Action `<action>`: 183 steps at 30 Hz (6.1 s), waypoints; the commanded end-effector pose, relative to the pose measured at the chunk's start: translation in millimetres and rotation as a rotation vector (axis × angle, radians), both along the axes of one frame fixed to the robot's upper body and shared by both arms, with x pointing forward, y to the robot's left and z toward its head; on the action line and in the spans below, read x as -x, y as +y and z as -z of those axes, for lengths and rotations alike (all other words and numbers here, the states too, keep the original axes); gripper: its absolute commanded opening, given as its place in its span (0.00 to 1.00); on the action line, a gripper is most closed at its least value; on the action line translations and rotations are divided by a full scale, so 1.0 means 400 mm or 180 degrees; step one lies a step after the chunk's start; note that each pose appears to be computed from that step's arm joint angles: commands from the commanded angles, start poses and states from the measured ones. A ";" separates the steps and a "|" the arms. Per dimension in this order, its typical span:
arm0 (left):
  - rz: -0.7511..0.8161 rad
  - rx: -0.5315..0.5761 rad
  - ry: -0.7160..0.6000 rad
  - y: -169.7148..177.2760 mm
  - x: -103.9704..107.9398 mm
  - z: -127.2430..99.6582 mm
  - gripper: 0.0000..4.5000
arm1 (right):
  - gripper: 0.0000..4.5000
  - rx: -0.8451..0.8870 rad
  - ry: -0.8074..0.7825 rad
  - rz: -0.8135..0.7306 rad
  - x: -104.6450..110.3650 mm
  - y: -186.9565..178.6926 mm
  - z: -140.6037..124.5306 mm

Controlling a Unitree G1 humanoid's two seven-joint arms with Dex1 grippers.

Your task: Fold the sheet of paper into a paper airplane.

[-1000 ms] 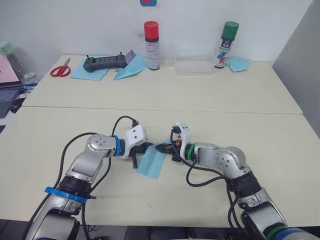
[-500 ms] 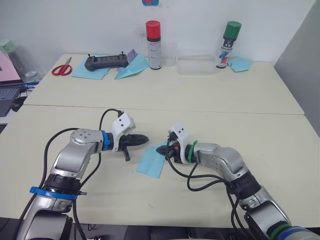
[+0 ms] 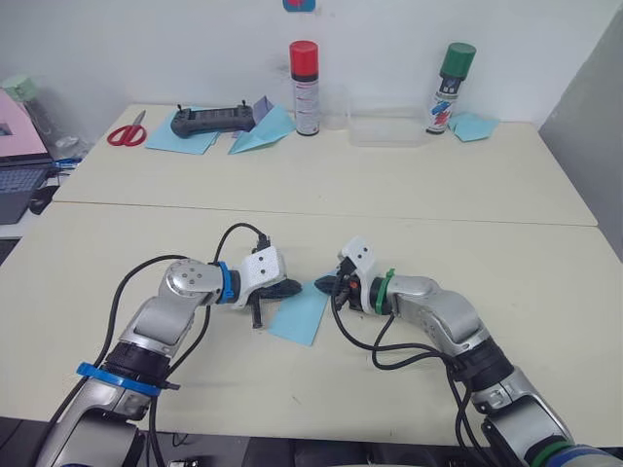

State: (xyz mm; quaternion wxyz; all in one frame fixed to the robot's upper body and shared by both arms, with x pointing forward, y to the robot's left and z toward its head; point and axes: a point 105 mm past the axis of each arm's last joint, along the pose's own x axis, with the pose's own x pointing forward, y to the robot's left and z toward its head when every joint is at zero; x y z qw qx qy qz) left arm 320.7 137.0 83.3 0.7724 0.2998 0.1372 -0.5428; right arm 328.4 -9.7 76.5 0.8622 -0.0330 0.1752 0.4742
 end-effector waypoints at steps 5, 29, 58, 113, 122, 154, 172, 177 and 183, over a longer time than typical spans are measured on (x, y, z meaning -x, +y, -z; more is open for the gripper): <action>-0.0040 -0.0167 0.0313 0.008 0.023 0.075 0.00 | 0.00 0.0366 -0.0139 0.0907 -0.072 -0.149 0.075; -0.0074 -0.0113 0.0348 0.003 0.027 0.066 0.00 | 0.00 0.0158 -0.0045 -0.0625 0.092 -0.011 0.079; -0.0360 -0.0179 0.0360 0.055 0.053 0.062 0.00 | 0.00 0.0387 0.0883 -0.2352 0.285 0.016 0.164; 0.2222 -0.0525 -0.1330 -0.077 -0.048 -0.094 0.75 | 0.00 -0.0167 -0.0515 -0.0077 0.085 -0.212 -0.166; 0.2390 -0.0498 -0.1194 -0.086 -0.041 -0.095 0.10 | 0.00 -0.0155 -0.0590 0.0157 0.073 -0.234 -0.169; 0.0509 -0.1541 -0.0505 -0.033 0.002 -0.123 0.32 | 0.00 -0.0269 -0.0702 0.0275 0.004 -0.215 -0.138; 0.0005 -0.0331 -0.0104 0.148 0.063 -0.322 1.00 | 0.66 -0.0468 -0.0230 -0.0670 0.091 -0.177 -0.137; -0.0274 -0.0149 -0.0074 0.171 0.064 -0.318 1.00 | 0.66 -0.0523 -0.0245 -0.0775 0.067 -0.112 -0.124; -0.0357 -0.0099 0.0025 0.157 0.085 -0.279 1.00 | 0.54 -0.0692 -0.0204 -0.0988 0.073 -0.065 -0.133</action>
